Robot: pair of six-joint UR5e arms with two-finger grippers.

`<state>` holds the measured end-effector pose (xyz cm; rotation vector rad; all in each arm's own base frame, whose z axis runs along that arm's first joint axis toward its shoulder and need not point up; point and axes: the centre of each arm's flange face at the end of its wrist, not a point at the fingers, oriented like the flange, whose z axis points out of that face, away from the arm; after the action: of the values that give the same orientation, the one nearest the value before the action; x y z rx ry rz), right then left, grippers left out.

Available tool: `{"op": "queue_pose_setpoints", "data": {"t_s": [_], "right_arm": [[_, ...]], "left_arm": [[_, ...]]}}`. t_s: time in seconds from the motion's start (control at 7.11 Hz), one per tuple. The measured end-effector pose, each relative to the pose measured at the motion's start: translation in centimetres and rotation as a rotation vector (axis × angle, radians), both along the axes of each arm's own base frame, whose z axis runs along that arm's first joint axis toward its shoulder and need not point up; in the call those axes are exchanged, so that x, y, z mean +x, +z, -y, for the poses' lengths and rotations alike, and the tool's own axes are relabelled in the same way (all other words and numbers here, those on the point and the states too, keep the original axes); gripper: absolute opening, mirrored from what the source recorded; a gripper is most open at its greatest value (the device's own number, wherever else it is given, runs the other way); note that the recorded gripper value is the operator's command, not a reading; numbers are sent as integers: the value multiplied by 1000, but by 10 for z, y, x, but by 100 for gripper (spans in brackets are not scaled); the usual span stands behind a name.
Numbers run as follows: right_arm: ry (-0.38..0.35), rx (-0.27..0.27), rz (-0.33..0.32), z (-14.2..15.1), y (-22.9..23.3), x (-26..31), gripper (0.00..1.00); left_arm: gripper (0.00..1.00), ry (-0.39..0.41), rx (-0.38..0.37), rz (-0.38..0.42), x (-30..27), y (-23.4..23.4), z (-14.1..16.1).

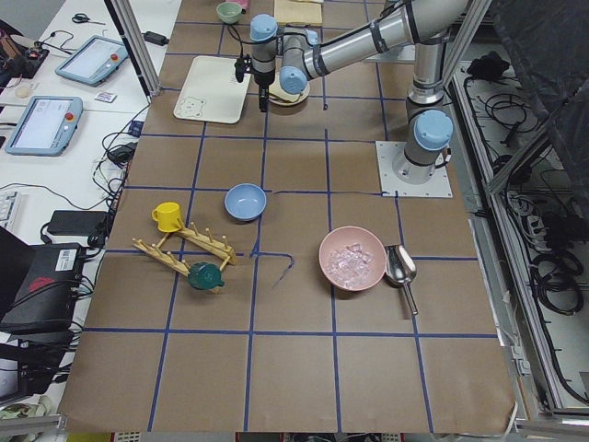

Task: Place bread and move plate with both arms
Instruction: 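Reach the left gripper to the plate rim and grasp it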

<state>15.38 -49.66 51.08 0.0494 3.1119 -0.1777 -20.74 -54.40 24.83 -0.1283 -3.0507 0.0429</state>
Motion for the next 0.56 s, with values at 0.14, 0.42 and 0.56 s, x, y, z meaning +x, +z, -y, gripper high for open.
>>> {"op": "queue_pose_setpoints", "data": {"t_s": [0.14, 0.42, 0.56], "right_arm": [[-1, 5, -1, 0, -1, 0, 100], [-4, 10, -1, -1, -1, 0, 100], [-4, 10, -1, -1, -1, 0, 100]], "left_arm": [[70, -39, 6, 1, -7, -12, 1], [75, -84, 8, -29, -21, -29, 2], [74, -104, 4, -38, -33, -36, -2]]}}
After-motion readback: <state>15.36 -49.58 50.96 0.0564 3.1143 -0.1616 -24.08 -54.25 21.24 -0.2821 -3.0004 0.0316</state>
